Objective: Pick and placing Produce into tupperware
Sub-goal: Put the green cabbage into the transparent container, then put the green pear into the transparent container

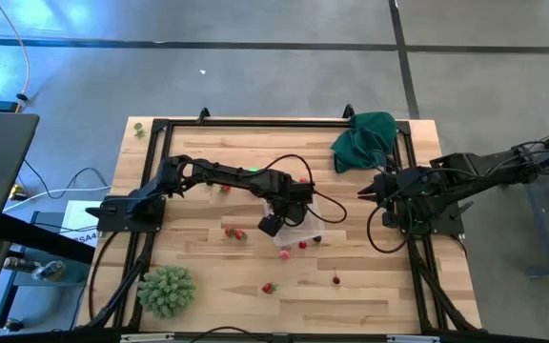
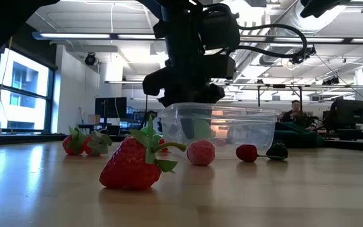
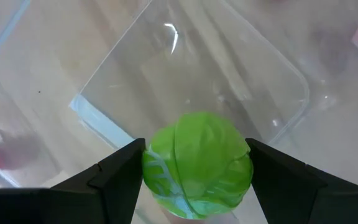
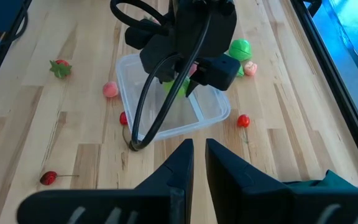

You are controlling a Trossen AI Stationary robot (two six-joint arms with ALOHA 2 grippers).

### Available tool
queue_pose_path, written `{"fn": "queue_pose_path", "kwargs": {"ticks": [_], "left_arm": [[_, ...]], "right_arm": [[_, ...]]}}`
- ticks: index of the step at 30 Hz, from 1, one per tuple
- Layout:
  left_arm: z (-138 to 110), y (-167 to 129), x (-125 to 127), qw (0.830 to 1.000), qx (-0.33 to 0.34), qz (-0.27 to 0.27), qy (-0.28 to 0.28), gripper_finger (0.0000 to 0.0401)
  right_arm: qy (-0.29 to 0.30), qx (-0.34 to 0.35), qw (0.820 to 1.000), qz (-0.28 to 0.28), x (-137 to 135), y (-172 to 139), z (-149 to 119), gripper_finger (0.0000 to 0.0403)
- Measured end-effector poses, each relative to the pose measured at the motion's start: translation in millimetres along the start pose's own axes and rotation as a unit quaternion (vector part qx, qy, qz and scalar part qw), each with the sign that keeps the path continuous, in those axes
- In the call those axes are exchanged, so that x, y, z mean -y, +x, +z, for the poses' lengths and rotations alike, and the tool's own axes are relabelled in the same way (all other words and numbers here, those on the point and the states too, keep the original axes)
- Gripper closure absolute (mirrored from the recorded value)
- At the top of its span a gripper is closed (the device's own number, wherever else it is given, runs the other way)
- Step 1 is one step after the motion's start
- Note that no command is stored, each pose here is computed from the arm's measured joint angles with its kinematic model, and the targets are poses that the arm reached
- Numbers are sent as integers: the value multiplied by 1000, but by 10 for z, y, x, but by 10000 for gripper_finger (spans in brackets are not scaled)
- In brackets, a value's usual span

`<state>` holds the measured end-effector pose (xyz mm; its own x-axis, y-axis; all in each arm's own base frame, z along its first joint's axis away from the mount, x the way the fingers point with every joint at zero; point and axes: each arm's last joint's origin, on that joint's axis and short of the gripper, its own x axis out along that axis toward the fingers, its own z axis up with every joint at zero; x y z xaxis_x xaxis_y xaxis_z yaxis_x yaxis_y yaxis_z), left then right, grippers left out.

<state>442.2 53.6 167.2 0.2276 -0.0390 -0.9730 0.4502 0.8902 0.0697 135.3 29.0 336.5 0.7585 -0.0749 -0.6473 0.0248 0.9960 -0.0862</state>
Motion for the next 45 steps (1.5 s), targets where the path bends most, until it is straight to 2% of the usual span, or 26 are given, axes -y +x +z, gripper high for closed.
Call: {"fn": "queue_pose_path", "kwargs": {"ticks": [15,25,32,40,45], "left_arm": [[3,-1,2,1000,3,-5,-16,142],[-3,-1,10,1000,-1,-7,-24,51],[-21,-20,28,999,-7,-19,-43,34],[89,-380,-19,999,-14,-19,-48,34],[68,-727,-126,991,-30,-21,-126,34]], "right_arm": [[0,0,1000,0,0,0,0,371],[0,0,1000,0,0,0,0,371],[0,0,1000,0,0,-1,-1,371],[0,0,1000,0,0,-1,-1,371],[0,0,1000,0,0,-1,0,371]]}}
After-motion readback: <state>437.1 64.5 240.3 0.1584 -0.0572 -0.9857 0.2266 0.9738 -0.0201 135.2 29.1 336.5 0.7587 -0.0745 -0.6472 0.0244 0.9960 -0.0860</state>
